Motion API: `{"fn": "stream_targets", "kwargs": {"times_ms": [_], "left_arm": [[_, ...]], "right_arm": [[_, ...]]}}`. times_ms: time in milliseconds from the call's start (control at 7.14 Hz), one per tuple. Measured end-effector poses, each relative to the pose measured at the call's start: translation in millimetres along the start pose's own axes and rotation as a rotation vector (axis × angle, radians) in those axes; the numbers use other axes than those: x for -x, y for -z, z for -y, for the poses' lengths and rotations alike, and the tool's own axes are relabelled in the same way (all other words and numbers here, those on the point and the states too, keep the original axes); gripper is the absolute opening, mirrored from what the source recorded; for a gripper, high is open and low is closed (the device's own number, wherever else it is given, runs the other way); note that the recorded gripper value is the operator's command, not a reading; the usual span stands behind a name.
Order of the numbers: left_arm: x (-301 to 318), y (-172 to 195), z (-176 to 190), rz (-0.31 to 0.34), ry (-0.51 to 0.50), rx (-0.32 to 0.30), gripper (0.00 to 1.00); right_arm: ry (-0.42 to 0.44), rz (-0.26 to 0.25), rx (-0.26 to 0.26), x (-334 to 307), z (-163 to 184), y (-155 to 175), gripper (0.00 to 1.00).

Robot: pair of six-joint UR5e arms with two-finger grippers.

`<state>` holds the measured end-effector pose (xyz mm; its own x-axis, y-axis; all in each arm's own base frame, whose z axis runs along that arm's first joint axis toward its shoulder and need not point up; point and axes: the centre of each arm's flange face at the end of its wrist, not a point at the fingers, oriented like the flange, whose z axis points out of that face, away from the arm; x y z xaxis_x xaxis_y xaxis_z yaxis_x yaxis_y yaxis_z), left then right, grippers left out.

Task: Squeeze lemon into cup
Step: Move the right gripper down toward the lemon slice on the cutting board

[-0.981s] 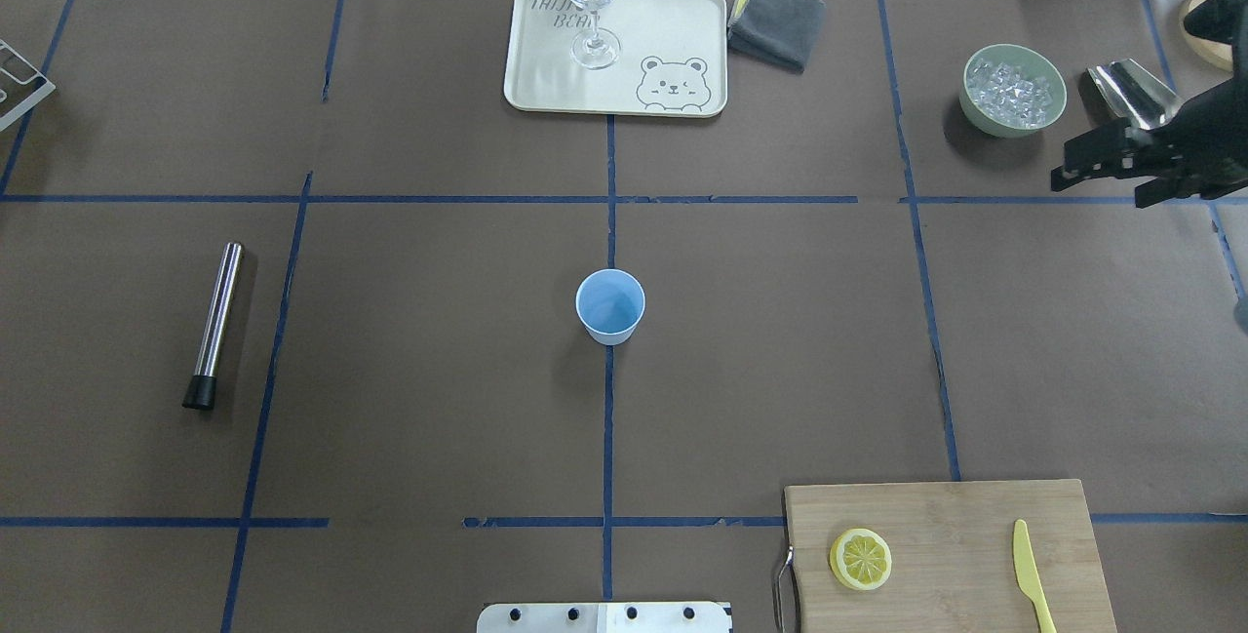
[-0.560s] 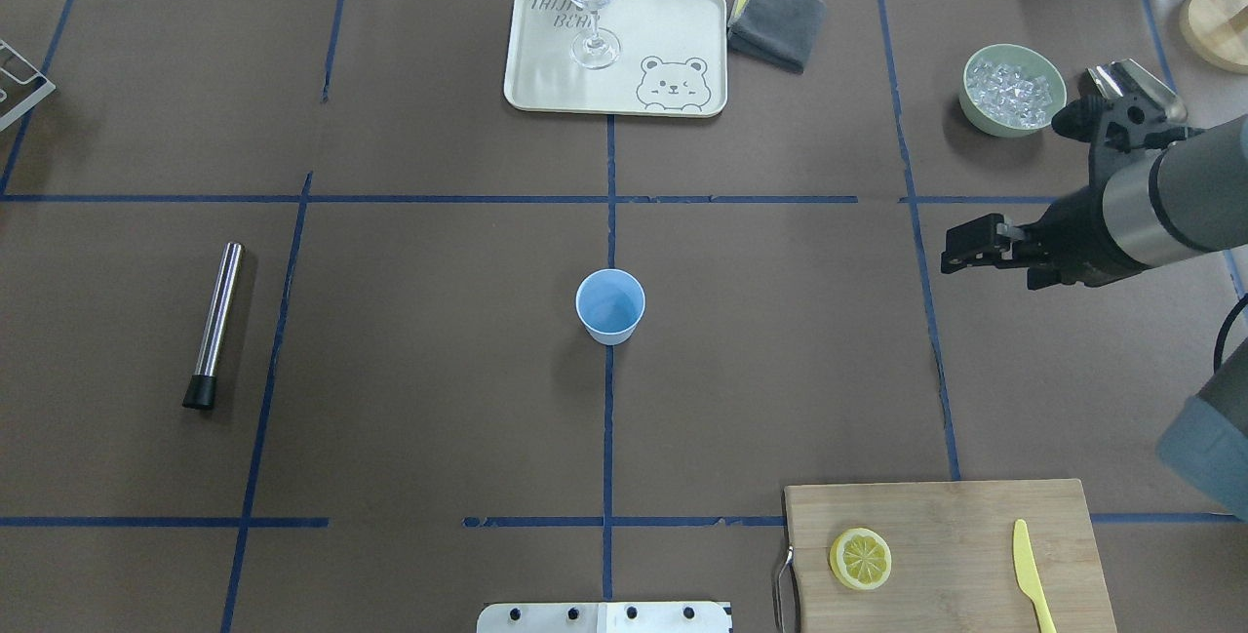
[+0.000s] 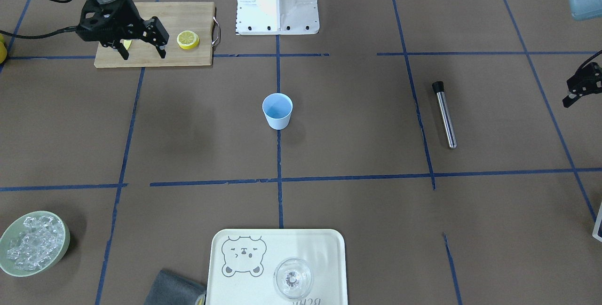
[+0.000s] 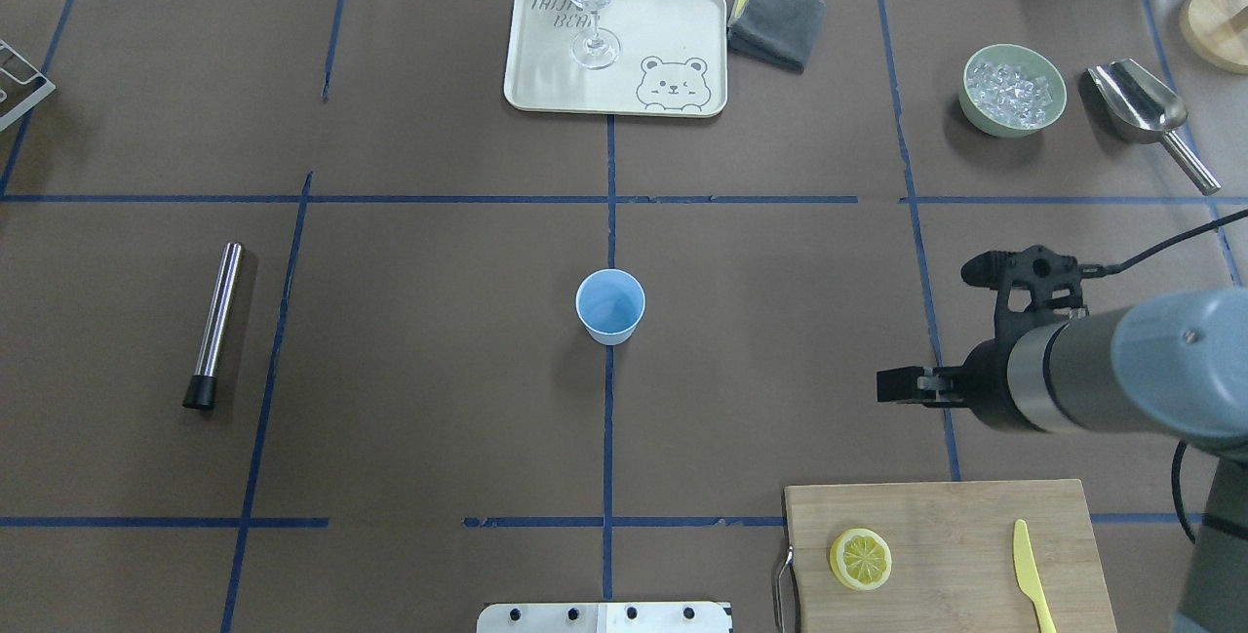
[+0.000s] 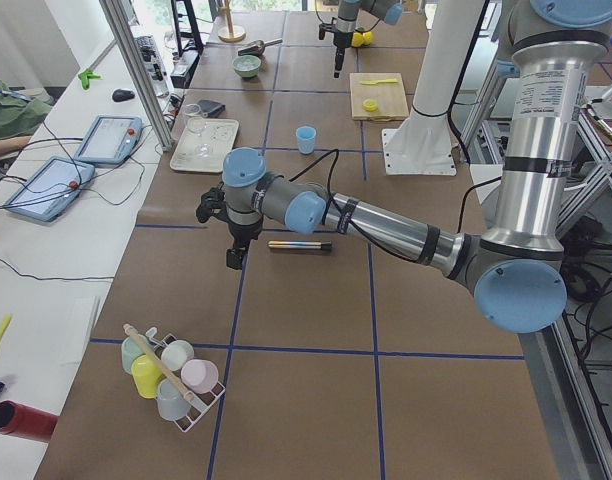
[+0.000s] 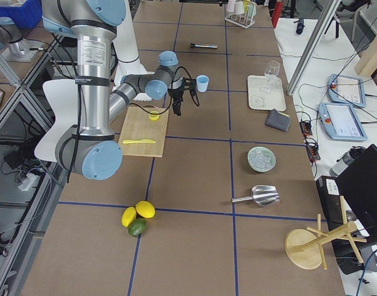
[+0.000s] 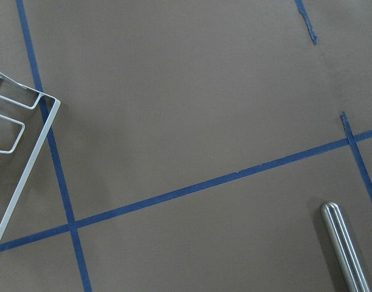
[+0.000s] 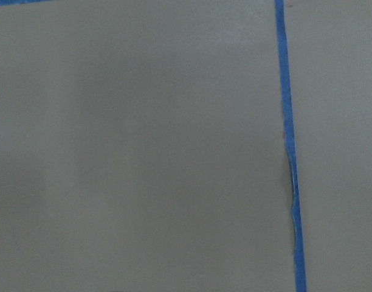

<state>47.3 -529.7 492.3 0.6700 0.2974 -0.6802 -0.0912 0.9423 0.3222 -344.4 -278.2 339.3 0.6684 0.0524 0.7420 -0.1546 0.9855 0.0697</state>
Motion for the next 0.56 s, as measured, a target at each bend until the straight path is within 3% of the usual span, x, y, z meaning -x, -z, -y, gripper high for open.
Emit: {"fn": "stream_targets", "kwargs": {"times_ms": [280, 560], "left_arm": [[0.1, -1.0, -0.1, -0.002, 0.0, 0.001, 1.0], [0.0, -1.2, -0.1, -0.004, 0.0, 0.002, 1.0]], "right_arm": [[-0.001, -0.015, -0.066, 22.1, -61.9, -18.1, 1.0], [0.033, -0.007, -0.099, 36.3, -99.0, -27.6, 1.0]]}}
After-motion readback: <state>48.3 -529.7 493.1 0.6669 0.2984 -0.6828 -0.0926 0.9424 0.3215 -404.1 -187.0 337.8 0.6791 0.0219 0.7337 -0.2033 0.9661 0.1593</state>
